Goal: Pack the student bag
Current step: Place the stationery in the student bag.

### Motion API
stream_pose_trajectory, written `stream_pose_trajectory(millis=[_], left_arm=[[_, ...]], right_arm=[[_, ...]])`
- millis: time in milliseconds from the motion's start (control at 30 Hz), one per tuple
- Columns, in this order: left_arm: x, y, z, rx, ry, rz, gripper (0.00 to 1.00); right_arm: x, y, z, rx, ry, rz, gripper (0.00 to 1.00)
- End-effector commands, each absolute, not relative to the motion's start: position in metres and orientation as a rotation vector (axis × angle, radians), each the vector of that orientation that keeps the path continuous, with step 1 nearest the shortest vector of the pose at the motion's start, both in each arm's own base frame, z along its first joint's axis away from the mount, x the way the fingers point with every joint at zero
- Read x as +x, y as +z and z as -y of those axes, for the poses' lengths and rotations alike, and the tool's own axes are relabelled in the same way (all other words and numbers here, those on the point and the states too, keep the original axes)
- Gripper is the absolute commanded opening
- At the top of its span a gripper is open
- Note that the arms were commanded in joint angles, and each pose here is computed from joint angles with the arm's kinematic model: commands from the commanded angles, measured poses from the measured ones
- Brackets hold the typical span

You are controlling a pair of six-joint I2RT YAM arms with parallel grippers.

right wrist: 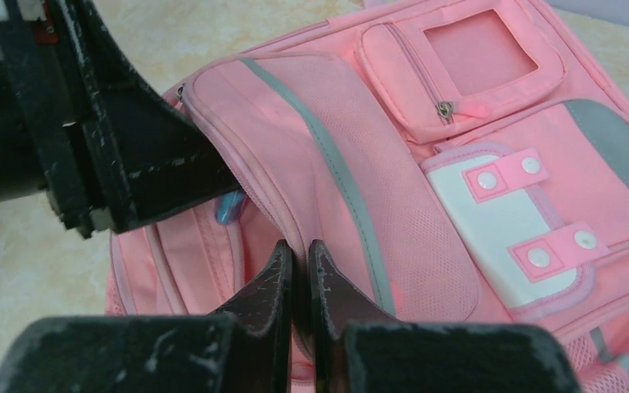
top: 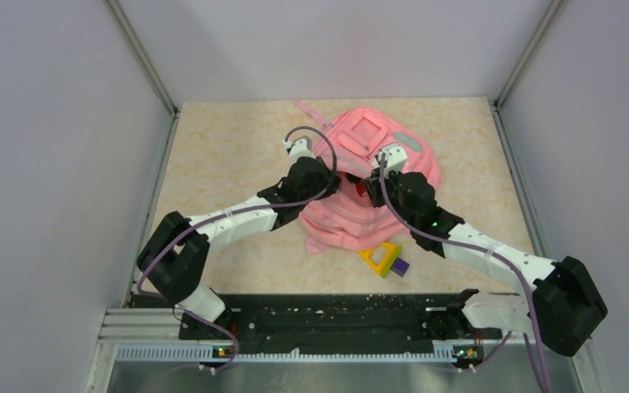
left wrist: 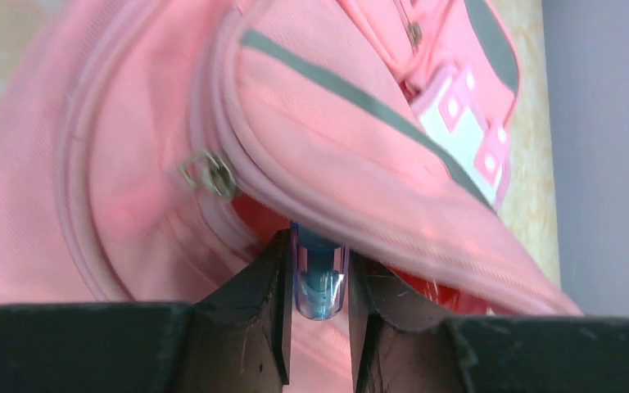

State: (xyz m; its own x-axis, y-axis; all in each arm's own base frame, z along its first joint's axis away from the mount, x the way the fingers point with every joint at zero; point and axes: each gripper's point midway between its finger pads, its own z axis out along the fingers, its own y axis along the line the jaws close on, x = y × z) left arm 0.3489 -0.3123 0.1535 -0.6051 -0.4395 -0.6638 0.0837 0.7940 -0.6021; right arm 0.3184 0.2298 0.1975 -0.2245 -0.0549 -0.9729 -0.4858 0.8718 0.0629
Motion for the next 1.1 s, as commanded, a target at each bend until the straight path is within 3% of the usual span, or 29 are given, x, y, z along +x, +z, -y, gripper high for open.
stream_pose_trajectory(millis=[0,167,567,833,1067], left_arm=[[0.388,0.189,0.314,-0.420,-0.832,-1.894,0.09],[0.404,0.190,0.325,-0.436,-0.853,-1.876,0.13],[0.399,0.183,0.328,-0.351,-0.843,-1.909,0.59],[0.367,0.192,0.306,-0.080,-0.751,-1.849,0.64],[0.335,0.191,0.223,-0.131,-0.527,-1.738,0.70]], right_arm=[[0.319,0.237,-0.230,-0.341,0.486,-1.646,0.00],[0.319,0.230,-0.232,-0.354,0.489,-1.658,0.00],[0.320,0.227,-0.232,-0.357,0.481,-1.661,0.00],[0.321,0.228,-0.228,-0.352,0.456,-1.658,0.00],[0.323,0.225,-0.227,-0.351,0.441,-1.664,0.00]])
